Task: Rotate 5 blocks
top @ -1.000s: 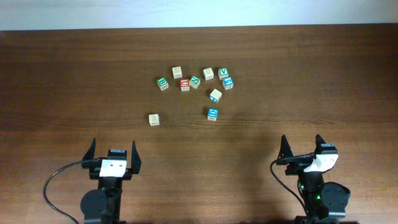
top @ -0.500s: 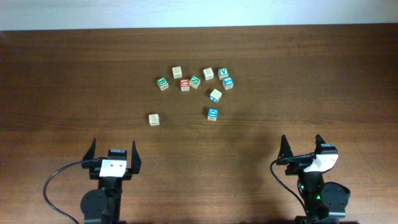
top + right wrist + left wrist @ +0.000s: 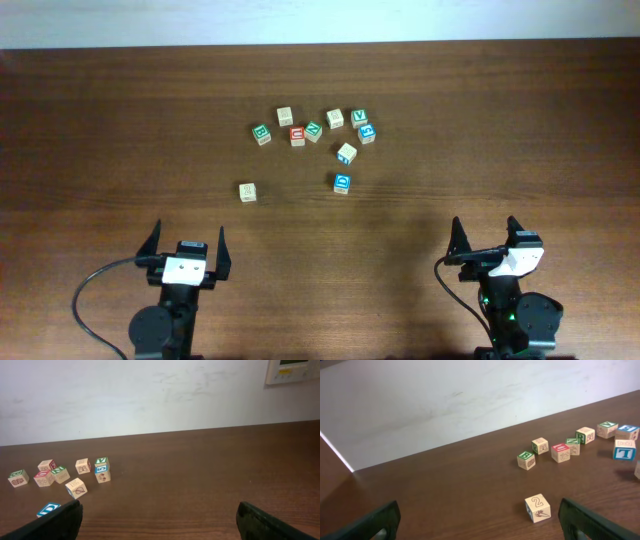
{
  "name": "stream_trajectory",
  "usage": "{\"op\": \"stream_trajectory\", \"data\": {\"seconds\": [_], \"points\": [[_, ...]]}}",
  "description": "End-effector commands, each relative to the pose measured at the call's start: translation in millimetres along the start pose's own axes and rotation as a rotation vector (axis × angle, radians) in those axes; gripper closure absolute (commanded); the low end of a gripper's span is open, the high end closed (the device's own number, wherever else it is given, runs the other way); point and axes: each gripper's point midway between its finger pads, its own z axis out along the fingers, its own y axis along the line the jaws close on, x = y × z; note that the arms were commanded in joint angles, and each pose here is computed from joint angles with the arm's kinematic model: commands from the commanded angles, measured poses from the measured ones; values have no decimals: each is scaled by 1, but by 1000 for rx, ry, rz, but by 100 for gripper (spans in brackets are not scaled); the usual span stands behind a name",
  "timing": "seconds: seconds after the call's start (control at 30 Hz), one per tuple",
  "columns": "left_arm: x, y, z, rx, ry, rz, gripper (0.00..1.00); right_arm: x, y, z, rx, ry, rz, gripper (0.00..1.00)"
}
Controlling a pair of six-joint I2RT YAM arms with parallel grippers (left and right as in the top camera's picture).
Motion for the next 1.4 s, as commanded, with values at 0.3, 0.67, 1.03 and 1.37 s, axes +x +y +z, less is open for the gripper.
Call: {"op": "stream_trajectory", "data": {"seconds": [0.3, 0.67, 1.03, 1.37], "points": [[-40, 3, -2, 35, -35, -18, 1, -21, 14, -4, -68, -54, -3, 2], [-73, -2, 6, 123, -28, -21, 1, -41, 36, -15, -180, -51, -8, 2], [-78, -16, 25, 243, 43, -40, 1, -64, 44, -28, -205, -44, -8, 2], [-87, -32, 59, 429, 259, -112, 1, -95, 56, -36, -244, 12, 3, 2]]}}
